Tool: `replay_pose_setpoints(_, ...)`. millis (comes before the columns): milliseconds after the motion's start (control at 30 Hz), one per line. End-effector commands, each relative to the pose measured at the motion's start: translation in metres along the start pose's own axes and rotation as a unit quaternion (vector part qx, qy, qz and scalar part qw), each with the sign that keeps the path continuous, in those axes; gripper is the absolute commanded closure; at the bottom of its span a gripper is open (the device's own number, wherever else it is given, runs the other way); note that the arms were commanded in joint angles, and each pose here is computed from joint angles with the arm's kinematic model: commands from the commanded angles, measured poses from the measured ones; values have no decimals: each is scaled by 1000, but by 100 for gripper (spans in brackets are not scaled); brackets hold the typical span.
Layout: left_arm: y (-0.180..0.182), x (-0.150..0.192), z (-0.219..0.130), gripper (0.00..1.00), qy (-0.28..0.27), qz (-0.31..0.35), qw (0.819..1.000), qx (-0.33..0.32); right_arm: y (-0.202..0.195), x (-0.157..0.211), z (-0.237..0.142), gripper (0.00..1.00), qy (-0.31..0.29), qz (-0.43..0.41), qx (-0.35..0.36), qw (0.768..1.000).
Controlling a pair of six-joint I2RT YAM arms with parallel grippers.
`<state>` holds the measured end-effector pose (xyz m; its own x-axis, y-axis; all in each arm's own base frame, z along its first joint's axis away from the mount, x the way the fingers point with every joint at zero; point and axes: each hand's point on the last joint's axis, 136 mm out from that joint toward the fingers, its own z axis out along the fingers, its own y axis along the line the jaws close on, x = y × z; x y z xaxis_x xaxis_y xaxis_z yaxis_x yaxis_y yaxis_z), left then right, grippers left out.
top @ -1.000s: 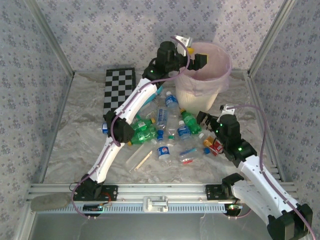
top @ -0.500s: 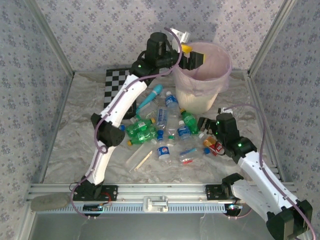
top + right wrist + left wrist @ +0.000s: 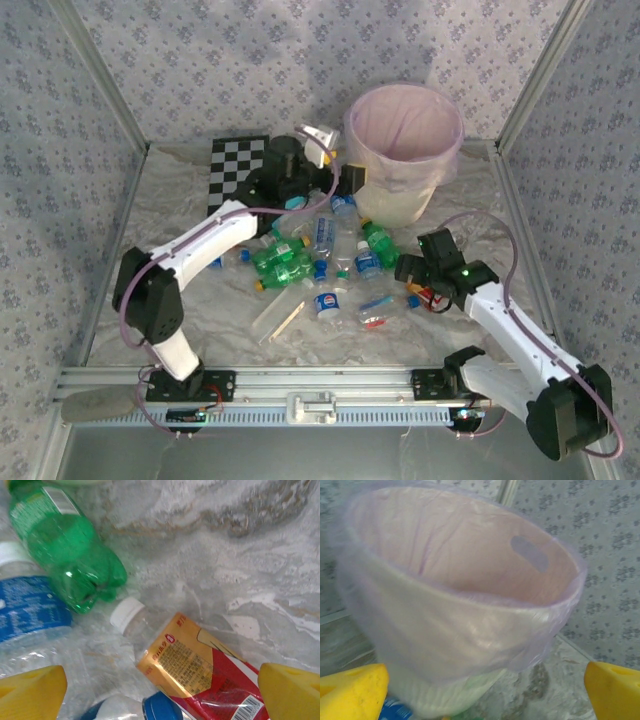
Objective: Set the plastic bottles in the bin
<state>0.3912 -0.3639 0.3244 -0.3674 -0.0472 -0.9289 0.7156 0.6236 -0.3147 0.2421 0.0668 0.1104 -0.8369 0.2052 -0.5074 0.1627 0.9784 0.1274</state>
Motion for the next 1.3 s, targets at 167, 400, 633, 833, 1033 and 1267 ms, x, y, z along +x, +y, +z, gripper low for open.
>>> replay_pose_setpoints(167, 62, 58, -57, 0, 1, -12, 988, -157, 7, 8, 18, 0, 75, -22, 17, 997)
replay_pose_setpoints(400, 120, 139, -120, 0, 31, -92, 948, -303, -1, 19, 38, 0, 140, -64, 58, 986)
replay_pose_setpoints(633, 135, 177, -134, 0, 36, -154, 927, -339, -11, 21, 51, 0, 169, -71, 83, 980)
replay_pose_setpoints(833, 132, 170, -112, 0, 33, -171, 932, -319, -27, 19, 56, 0, 163, -35, 94, 981)
replay_pose_setpoints(1033, 129, 166, -96, 0, 38, -176, 936, -304, -35, 28, 58, 2, 168, -17, 94, 981)
replay_pose_setpoints(1267, 131, 178, -103, 0, 45, -192, 929, -314, -39, 26, 59, 9, 165, -3, 91, 982)
